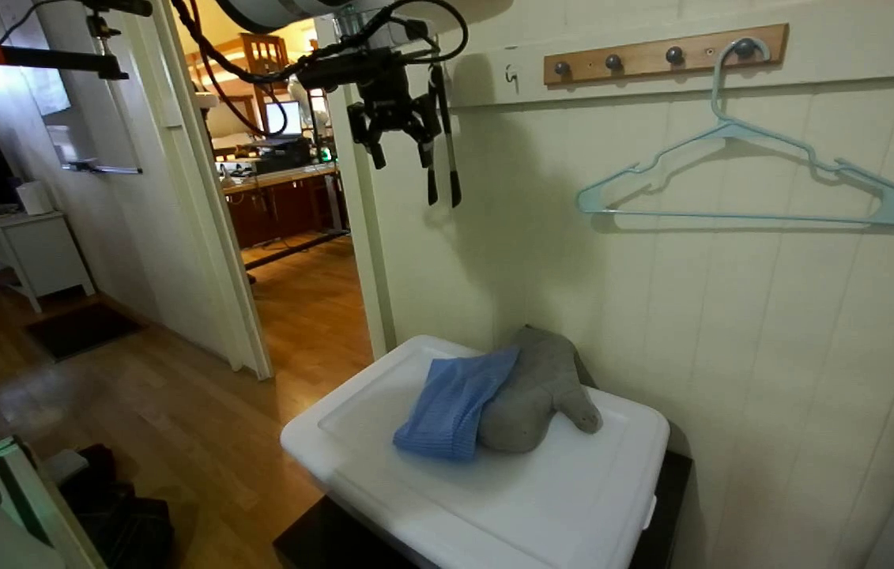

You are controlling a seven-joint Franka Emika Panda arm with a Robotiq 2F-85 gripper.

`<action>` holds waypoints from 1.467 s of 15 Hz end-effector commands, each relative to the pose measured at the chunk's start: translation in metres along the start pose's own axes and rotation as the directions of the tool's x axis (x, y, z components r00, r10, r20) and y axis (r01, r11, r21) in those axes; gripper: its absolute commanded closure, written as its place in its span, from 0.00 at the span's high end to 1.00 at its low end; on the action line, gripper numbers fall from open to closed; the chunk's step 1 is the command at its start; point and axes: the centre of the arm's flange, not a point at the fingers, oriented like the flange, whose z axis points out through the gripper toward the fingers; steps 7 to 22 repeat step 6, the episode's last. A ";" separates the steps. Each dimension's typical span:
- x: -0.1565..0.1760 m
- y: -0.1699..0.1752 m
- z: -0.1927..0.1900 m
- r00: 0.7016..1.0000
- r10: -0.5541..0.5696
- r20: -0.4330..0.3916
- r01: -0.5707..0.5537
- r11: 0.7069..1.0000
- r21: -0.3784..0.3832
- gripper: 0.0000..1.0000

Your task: Move the tongs from the hook on the right to the center hook

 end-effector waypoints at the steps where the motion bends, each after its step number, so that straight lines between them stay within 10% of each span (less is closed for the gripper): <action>1: -0.039 0.016 -0.002 1.000 -0.030 0.003 0.029 0.996 0.087 1.00; 22: -0.036 0.016 0.003 0.999 -0.050 0.017 0.048 0.993 0.107 1.00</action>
